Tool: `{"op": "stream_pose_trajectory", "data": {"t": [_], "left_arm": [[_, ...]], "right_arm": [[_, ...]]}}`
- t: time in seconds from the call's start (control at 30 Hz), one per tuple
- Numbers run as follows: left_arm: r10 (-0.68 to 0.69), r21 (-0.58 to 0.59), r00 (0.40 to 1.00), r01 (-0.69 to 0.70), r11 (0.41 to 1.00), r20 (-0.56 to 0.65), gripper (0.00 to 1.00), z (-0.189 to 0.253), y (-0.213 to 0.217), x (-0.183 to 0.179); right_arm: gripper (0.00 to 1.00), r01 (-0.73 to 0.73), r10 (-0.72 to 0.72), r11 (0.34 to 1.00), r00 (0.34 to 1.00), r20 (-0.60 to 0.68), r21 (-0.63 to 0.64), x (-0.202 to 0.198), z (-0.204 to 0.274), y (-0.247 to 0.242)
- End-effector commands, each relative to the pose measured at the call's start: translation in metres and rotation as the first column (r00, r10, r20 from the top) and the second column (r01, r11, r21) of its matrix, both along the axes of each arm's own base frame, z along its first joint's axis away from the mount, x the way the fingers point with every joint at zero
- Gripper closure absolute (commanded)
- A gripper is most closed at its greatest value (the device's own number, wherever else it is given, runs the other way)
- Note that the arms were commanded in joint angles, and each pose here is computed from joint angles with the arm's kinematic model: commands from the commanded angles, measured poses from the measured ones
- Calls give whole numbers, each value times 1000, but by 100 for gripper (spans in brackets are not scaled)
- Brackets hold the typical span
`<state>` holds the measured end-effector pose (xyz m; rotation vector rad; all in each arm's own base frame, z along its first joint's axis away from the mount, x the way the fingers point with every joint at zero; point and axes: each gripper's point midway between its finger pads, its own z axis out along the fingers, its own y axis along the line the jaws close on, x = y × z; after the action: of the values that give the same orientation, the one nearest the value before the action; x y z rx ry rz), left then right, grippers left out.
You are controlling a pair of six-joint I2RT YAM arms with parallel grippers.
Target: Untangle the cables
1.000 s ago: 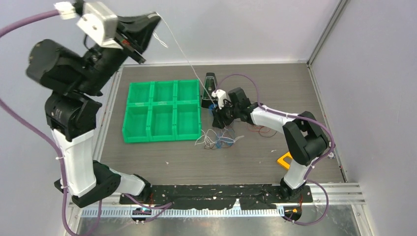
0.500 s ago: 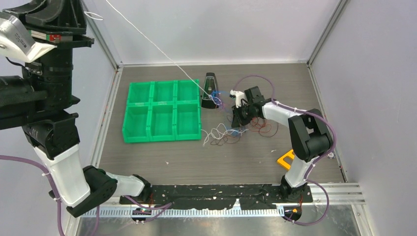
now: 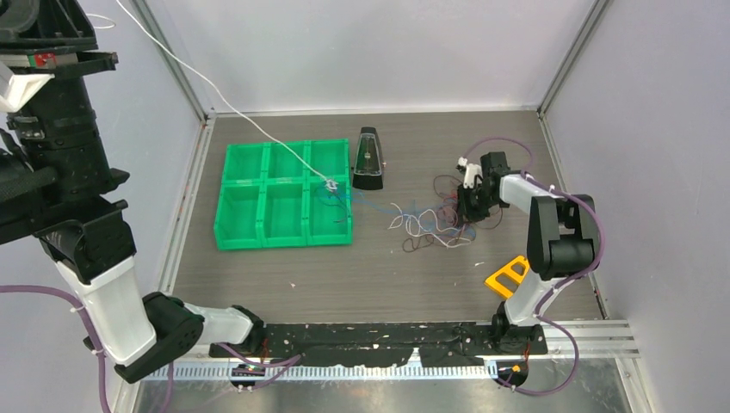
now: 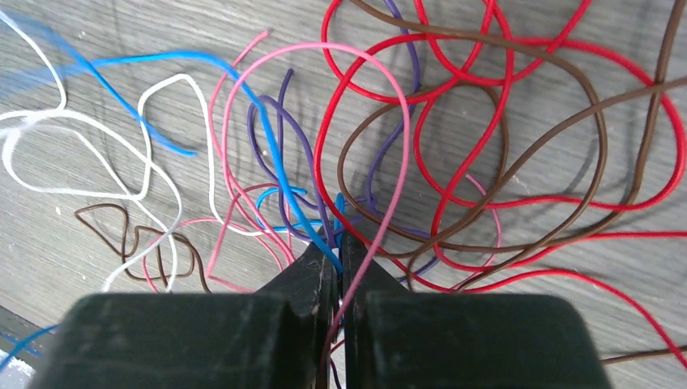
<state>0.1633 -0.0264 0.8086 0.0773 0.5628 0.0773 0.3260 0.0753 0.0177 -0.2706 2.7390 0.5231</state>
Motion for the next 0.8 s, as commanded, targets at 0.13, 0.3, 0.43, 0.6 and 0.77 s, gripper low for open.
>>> {"op": "stream_pose_trajectory", "data": {"t": [0.13,0.3,0.43,0.6,0.77], "left_arm": [[-239,66,965,247,967,-110,100,-30,-43,8],[-382,56,885,410,910,-267,100,-68,-85,37],[-440,57,847,476,878,-298,100,-73,-103,45],[-468,56,831,505,861,-300,100,-69,-110,46],[-481,53,823,518,854,-301,100,-69,-114,49]], "right_arm": [[57,-245,238,961,969,70,125,-27,48,23],[0,-443,351,882,844,405,159,-20,150,56],[4,-602,419,788,677,605,127,-34,207,113],[5,-761,410,635,480,776,136,-64,266,210],[5,-842,330,489,422,844,230,-92,315,294]]}}
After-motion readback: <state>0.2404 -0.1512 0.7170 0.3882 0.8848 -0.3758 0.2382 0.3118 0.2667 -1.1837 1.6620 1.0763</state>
